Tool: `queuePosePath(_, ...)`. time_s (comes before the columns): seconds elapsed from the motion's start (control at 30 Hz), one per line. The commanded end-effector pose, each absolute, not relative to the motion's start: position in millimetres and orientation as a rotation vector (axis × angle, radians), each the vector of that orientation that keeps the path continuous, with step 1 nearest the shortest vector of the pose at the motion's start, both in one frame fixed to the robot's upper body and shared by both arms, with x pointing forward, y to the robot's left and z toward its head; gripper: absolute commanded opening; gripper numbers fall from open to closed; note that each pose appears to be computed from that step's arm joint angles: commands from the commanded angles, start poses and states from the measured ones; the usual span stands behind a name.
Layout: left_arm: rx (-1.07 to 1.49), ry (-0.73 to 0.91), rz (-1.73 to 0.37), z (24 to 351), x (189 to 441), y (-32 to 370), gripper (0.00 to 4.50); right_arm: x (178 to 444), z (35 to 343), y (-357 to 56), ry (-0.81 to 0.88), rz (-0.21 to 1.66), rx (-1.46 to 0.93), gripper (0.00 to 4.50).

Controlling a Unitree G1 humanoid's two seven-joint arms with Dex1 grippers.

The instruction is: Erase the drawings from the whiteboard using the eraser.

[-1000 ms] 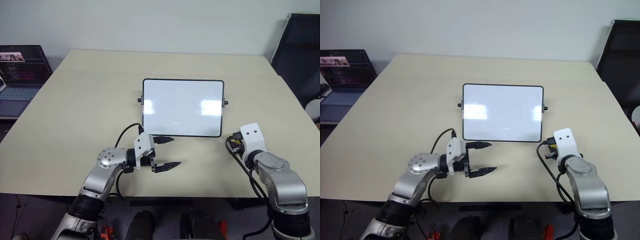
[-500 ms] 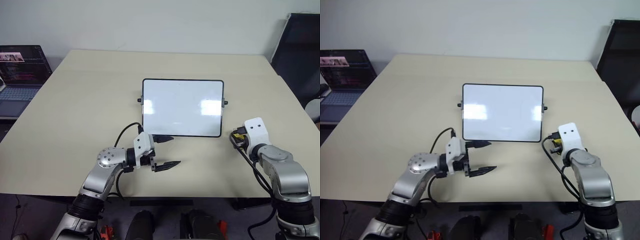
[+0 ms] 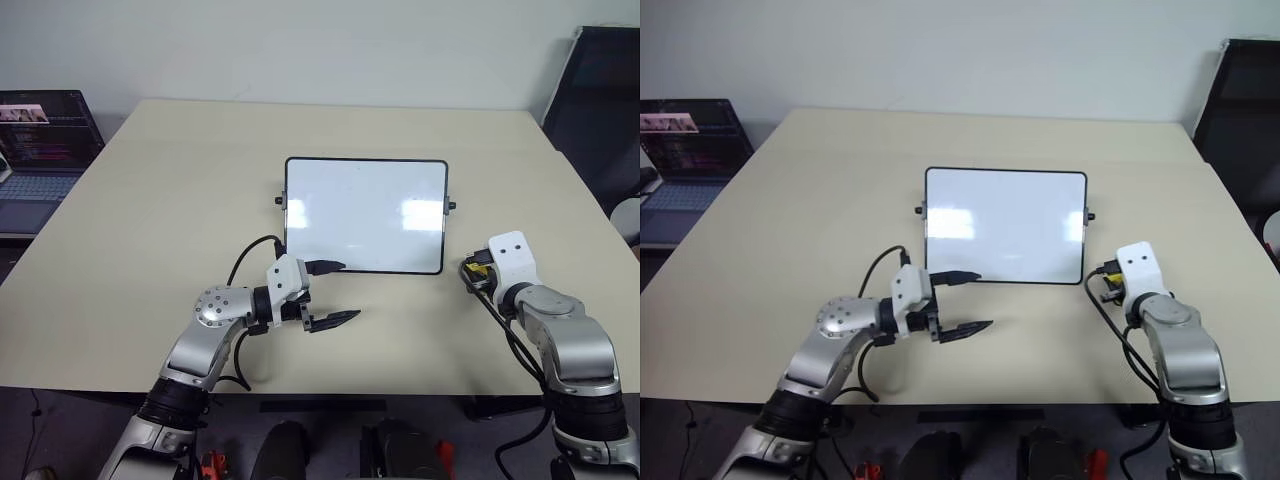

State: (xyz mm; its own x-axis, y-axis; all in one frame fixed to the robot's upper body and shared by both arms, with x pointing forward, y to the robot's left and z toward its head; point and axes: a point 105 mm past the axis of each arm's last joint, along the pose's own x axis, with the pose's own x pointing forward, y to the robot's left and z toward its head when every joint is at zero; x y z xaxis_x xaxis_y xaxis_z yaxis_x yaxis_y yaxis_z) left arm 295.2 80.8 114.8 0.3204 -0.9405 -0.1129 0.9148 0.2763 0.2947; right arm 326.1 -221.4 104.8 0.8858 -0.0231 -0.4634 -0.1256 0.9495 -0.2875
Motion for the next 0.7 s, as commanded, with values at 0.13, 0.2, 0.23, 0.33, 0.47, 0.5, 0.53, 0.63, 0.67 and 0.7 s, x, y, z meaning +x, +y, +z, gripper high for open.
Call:
queuePosePath(0.13, 0.347, -0.135, -1.245, 126, 297, 80, 4.50, 329, 116, -224, 0.441, 0.050, -0.325, 1.41)
queuePosePath(0.2, 0.346, -0.135, -1.245, 127, 297, 79, 4.50, 329, 116, -223, 0.441, 0.051, -0.323, 1.85)
queuePosePath(0.23, 0.347, -0.135, -1.246, 126, 297, 79, 4.50, 330, 116, -223, 0.440, 0.050, -0.322, 2.17)
queuePosePath(0.33, 0.347, -0.134, -1.247, 127, 296, 79, 4.50, 330, 116, -223, 0.440, 0.047, -0.322, 3.20)
queuePosePath(0.47, 0.347, -0.133, -1.247, 127, 297, 80, 4.50, 330, 117, -224, 0.436, 0.041, -0.323, 4.46)
queuePosePath(0.5, 0.348, -0.133, -1.247, 127, 297, 79, 4.50, 331, 118, -225, 0.433, 0.039, -0.323, 4.46)
queuePosePath(0.53, 0.348, -0.133, -1.247, 127, 297, 79, 4.50, 331, 119, -225, 0.431, 0.037, -0.323, 4.46)
queuePosePath(0.63, 0.346, -0.134, -1.247, 126, 296, 80, 4.50, 330, 125, -225, 0.413, 0.024, -0.315, 4.46)
queuePosePath(0.67, 0.346, -0.134, -1.246, 126, 296, 81, 4.50, 330, 127, -225, 0.406, 0.019, -0.312, 4.46)
queuePosePath(0.7, 0.344, -0.136, -1.239, 127, 296, 82, 4.50, 329, 130, -225, 0.400, 0.016, -0.307, 4.46)
